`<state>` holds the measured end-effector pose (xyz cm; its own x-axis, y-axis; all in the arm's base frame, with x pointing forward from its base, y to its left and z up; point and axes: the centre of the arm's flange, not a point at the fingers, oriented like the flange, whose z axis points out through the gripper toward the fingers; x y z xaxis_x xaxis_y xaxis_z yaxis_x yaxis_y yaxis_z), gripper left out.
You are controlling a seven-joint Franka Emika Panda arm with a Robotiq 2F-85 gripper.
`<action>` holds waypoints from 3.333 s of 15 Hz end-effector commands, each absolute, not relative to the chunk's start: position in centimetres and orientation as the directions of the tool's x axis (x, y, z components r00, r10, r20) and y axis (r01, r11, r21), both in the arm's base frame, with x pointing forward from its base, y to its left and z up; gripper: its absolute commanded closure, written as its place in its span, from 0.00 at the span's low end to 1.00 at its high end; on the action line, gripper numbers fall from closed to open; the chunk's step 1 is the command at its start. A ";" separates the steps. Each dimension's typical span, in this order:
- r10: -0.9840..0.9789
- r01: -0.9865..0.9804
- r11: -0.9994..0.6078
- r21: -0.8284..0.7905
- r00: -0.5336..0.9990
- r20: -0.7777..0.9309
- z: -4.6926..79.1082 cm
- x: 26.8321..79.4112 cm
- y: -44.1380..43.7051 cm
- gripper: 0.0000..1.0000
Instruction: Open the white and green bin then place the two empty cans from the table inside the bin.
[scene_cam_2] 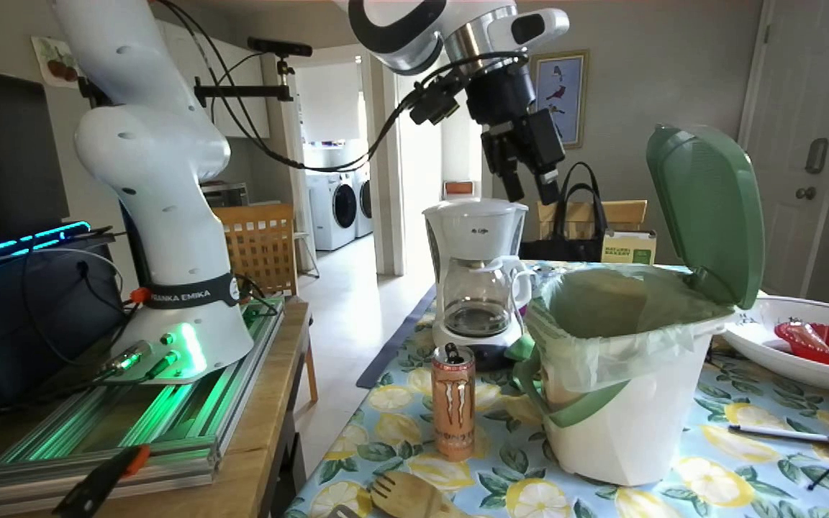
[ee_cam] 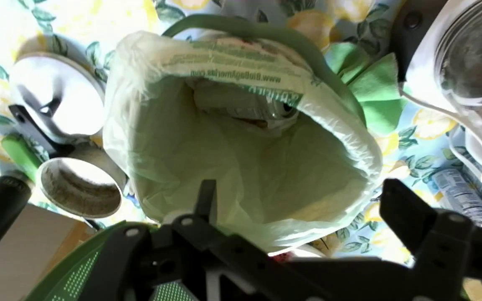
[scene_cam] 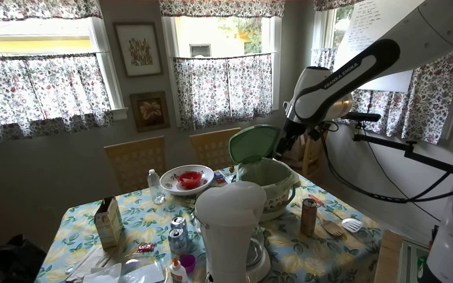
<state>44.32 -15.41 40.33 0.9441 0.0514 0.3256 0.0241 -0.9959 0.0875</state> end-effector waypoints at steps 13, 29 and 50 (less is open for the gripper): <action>-0.096 -0.096 -0.995 -0.017 0.995 -0.002 32.3 35.5 -14.5 0.00; -0.019 -0.024 -0.994 0.110 0.999 0.049 23.7 35.0 -17.8 0.00; 0.136 0.124 -0.986 0.114 0.985 0.105 20.5 35.7 -18.2 0.62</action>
<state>36.00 -17.96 21.37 0.9894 0.1162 0.0872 0.1053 -0.9871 0.1204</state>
